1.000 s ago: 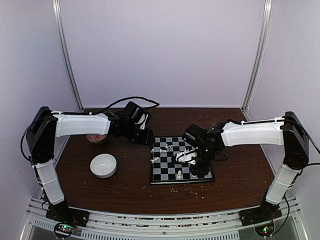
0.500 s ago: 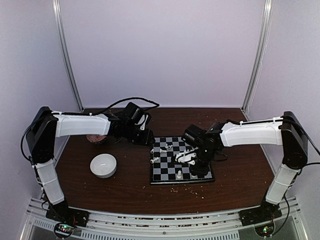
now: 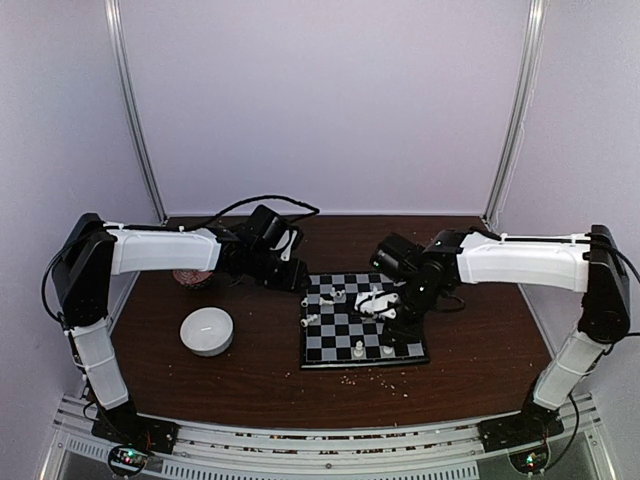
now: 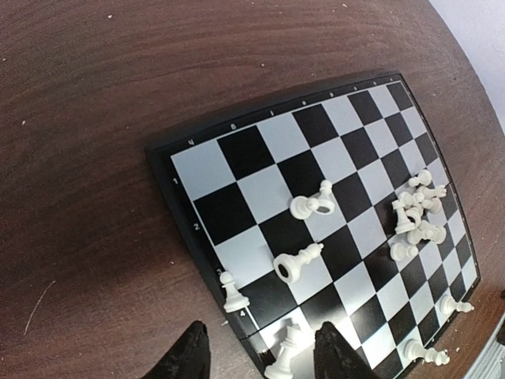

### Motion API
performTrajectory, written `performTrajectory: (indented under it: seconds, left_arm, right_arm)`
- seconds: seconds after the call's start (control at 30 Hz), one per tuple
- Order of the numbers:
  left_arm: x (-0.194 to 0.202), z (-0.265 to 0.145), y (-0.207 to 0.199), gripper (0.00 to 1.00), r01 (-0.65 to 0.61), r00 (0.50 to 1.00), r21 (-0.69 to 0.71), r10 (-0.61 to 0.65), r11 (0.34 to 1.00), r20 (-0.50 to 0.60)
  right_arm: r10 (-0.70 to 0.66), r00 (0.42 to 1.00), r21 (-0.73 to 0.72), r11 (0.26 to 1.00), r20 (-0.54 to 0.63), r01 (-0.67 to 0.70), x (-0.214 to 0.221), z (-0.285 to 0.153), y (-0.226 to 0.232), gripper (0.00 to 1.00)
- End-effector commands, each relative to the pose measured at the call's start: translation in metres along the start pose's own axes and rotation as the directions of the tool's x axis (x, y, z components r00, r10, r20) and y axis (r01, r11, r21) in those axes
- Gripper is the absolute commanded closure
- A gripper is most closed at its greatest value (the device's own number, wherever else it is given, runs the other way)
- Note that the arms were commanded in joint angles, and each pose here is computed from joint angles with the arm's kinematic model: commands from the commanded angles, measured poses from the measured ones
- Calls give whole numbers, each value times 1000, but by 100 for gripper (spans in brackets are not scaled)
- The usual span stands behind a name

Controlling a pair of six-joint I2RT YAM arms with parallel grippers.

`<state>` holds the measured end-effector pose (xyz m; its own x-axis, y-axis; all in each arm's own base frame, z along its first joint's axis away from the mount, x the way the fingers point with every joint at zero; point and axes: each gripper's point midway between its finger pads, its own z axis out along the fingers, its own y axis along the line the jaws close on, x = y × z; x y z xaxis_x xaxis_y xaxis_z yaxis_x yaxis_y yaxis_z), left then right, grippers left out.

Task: Set up the chess pieces on the board
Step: Place the bishop on f1, then pick up the king from the chessboard.

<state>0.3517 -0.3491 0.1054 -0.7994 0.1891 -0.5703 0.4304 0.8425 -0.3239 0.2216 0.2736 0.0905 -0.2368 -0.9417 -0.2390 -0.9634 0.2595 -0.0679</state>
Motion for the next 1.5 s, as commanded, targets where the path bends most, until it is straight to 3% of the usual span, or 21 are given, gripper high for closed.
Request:
performTrajectory:
  seconds: [0.0, 0.3, 0.63, 0.87, 1.03, 1.47]
  left_arm:
    - [-8, -16, -12, 54, -86, 996, 63, 84, 994, 31]
    - [20, -30, -19, 54, -283, 952, 98, 292, 954, -88]
    - [65, -12, -29, 59, -481, 837, 122, 496, 868, -232]
    - [72, 5, -33, 53, -507, 810, 109, 516, 855, -281]
    - [67, 16, -17, 56, -533, 797, 22, 510, 846, -324]
    - [77, 30, -15, 67, -528, 782, 41, 504, 848, -367]
  right_arm:
    - [38, 993, 29, 999, 114, -41, -10, -58, -17, 57]
    - [286, 906, -50, 957, 313, -284, -1, -86, -67, 59]
    - [307, 900, -66, 951, 309, -302, 12, -68, -70, 59]
    - [308, 899, -78, 951, 311, -299, 11, -66, -67, 59]
    - [309, 897, -75, 951, 316, -302, 12, -70, -67, 59]
    - [313, 899, -86, 950, 307, -301, 13, -63, -66, 59]
